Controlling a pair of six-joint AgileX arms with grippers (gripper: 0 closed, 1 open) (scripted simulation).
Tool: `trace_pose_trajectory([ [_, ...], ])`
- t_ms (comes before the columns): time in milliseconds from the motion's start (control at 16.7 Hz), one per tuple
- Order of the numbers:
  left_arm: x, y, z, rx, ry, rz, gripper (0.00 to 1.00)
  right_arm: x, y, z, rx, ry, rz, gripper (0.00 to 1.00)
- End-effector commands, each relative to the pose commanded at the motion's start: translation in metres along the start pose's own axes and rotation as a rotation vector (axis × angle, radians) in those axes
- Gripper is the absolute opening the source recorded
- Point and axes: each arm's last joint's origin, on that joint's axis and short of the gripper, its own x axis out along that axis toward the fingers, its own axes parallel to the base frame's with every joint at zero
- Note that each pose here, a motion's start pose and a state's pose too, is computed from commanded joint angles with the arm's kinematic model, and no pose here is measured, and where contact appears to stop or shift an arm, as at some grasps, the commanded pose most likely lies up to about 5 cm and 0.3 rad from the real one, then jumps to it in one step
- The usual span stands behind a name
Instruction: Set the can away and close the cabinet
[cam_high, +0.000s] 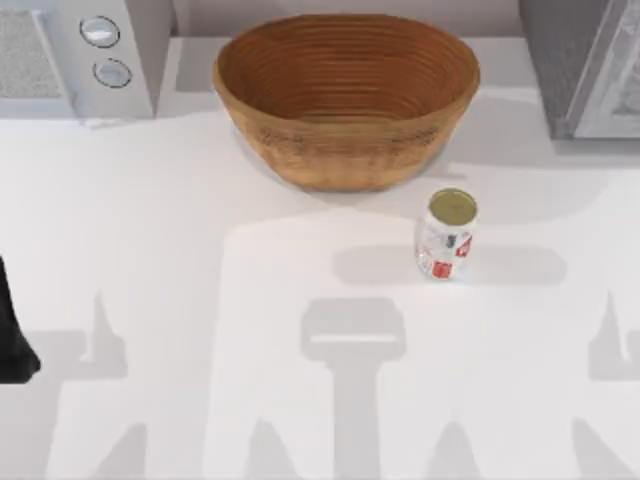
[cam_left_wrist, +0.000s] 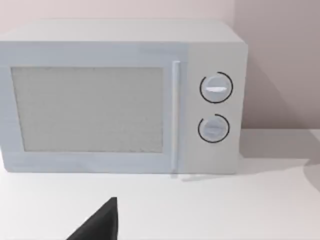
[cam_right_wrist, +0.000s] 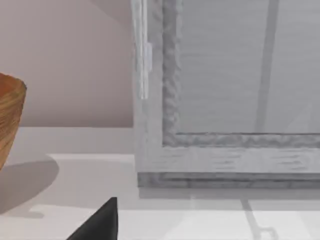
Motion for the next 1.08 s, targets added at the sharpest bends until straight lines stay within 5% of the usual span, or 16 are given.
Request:
trace_pose_trajectory([
  [600,0.0,0.0,0.0,0.0,0.0,0.0,1.0,-0.004,0.003,0.052,-0.034,-0.233,-0.01,1.0],
  [1080,0.0,0.0,0.0,0.0,0.0,0.0,1.0,0.032,0.021,0.081,0.004,-0.249,-0.011,1.0],
])
